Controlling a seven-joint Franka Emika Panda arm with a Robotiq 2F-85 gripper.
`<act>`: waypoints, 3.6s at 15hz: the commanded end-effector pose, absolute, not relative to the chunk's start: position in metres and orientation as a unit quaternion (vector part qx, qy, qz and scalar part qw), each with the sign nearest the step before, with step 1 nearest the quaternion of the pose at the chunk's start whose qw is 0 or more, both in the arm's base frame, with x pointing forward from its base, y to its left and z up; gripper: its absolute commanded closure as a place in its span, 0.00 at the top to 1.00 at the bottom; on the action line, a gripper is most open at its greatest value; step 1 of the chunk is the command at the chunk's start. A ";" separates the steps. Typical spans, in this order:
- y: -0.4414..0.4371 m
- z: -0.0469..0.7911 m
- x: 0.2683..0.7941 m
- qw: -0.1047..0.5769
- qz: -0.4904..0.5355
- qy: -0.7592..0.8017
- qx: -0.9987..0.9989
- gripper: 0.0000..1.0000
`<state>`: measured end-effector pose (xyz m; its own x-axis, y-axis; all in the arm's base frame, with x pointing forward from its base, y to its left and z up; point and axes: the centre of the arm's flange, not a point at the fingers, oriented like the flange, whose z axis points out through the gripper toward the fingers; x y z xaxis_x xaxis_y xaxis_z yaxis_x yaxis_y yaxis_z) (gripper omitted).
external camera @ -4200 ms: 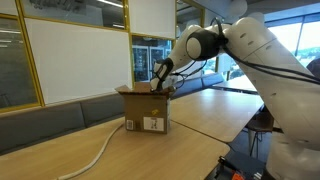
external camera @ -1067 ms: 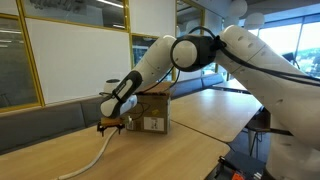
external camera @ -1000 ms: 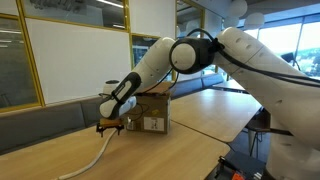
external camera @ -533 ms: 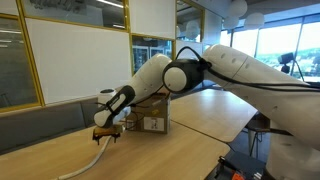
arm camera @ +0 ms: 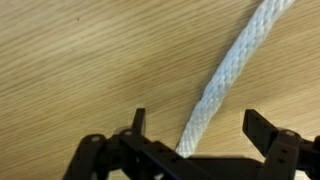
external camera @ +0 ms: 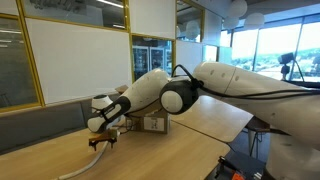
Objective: Put the objects on the table into the box.
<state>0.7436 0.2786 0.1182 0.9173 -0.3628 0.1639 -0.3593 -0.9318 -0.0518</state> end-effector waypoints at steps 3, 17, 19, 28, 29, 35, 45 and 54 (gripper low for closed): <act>0.293 0.105 0.787 -0.004 -0.081 0.198 -0.977 1.00; 0.289 0.100 0.791 -0.027 -0.072 0.199 -0.977 0.34; 0.287 0.101 0.792 -0.028 -0.074 0.199 -0.977 0.21; 0.282 0.121 0.784 -0.029 -0.087 0.193 -0.977 0.09; 0.281 0.132 0.782 -0.028 -0.092 0.192 -0.977 0.09; 0.280 0.215 0.776 -0.006 -0.142 0.184 -0.973 0.10; 0.244 0.420 0.765 -0.028 -0.274 0.176 -0.945 0.10; 0.170 0.581 0.739 -0.073 -0.383 0.230 -0.891 0.10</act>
<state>0.7815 0.1997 0.5467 0.6577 -0.3408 0.6718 -0.4186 -0.9068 -0.0503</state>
